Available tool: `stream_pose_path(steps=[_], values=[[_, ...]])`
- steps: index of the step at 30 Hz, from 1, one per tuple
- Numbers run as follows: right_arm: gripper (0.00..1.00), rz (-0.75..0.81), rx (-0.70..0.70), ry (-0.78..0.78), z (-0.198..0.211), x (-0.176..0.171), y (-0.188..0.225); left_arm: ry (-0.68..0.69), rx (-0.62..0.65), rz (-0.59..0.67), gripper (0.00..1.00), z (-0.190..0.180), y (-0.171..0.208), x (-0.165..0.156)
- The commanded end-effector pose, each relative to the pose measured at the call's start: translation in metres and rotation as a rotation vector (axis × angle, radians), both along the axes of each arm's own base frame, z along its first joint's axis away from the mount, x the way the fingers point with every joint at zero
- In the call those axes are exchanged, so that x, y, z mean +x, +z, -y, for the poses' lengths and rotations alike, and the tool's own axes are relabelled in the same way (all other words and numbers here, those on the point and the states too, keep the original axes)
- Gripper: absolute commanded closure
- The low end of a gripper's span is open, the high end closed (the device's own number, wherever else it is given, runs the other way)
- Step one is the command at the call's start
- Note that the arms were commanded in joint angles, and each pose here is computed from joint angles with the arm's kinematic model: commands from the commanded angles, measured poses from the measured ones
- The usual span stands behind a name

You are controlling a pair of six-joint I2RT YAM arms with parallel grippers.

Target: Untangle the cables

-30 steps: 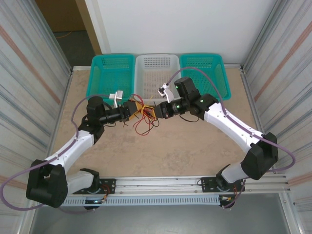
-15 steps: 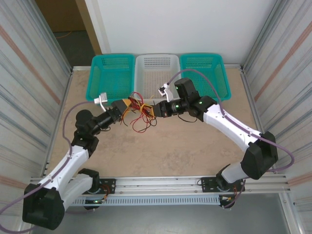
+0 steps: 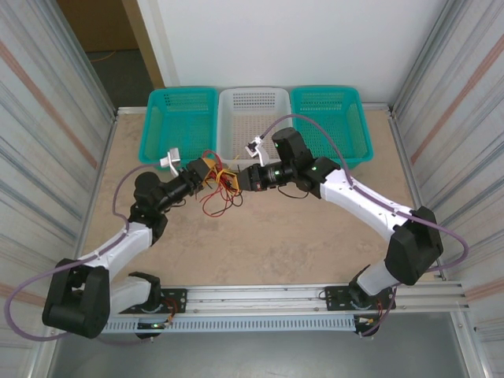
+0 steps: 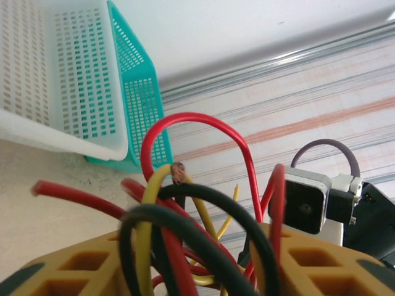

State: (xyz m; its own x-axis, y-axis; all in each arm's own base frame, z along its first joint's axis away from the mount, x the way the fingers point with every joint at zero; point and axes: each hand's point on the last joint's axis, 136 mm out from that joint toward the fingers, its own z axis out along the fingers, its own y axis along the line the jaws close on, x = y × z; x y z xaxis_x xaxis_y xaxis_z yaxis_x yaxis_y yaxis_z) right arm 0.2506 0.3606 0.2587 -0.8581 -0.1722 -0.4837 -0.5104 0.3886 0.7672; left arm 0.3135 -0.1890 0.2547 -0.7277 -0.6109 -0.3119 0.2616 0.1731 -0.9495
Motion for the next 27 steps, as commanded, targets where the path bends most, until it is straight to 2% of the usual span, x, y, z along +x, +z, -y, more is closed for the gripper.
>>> stream_pose_path(steps=[1, 6, 8, 9, 11, 12, 14, 18, 20, 23, 27], values=[[1.00, 0.011, 0.059, 0.041, -0.009, -0.005, 0.012, -0.017, -0.040, 0.111, 0.70, 0.003, 0.031, -0.003], [0.98, 0.006, 0.060, 0.031, -0.011, -0.001, 0.013, -0.026, -0.026, 0.120, 0.92, 0.004, 0.033, -0.004], [0.88, 0.017, 0.037, -0.006, -0.006, 0.007, 0.012, -0.028, -0.003, 0.119, 0.99, 0.004, 0.034, -0.005], [0.78, 0.028, 0.018, -0.036, 0.000, 0.012, 0.012, -0.027, 0.013, 0.111, 1.00, 0.004, 0.032, -0.005], [0.53, 0.049, -0.031, -0.133, 0.018, 0.029, 0.011, -0.017, 0.048, 0.102, 1.00, 0.002, 0.031, -0.005], [0.47, 0.060, -0.041, -0.172, 0.027, 0.036, 0.013, -0.010, 0.062, 0.099, 1.00, 0.000, 0.031, -0.005], [0.41, 0.086, -0.062, -0.225, 0.041, 0.043, 0.019, 0.002, 0.092, 0.088, 1.00, -0.003, 0.030, -0.005], [0.47, 0.132, -0.036, -0.214, 0.042, 0.038, 0.031, -0.006, 0.097, 0.085, 1.00, -0.002, 0.033, -0.006], [0.47, 0.117, -0.021, -0.185, 0.035, 0.034, 0.029, -0.007, 0.079, 0.087, 1.00, -0.002, 0.036, -0.005], [0.39, 0.095, -0.032, -0.152, 0.026, 0.032, 0.021, -0.008, 0.049, 0.090, 1.00, -0.001, 0.039, -0.002], [0.17, 0.092, 0.005, -0.030, 0.010, 0.014, 0.021, -0.031, 0.015, 0.068, 1.00, 0.001, 0.044, 0.000]])
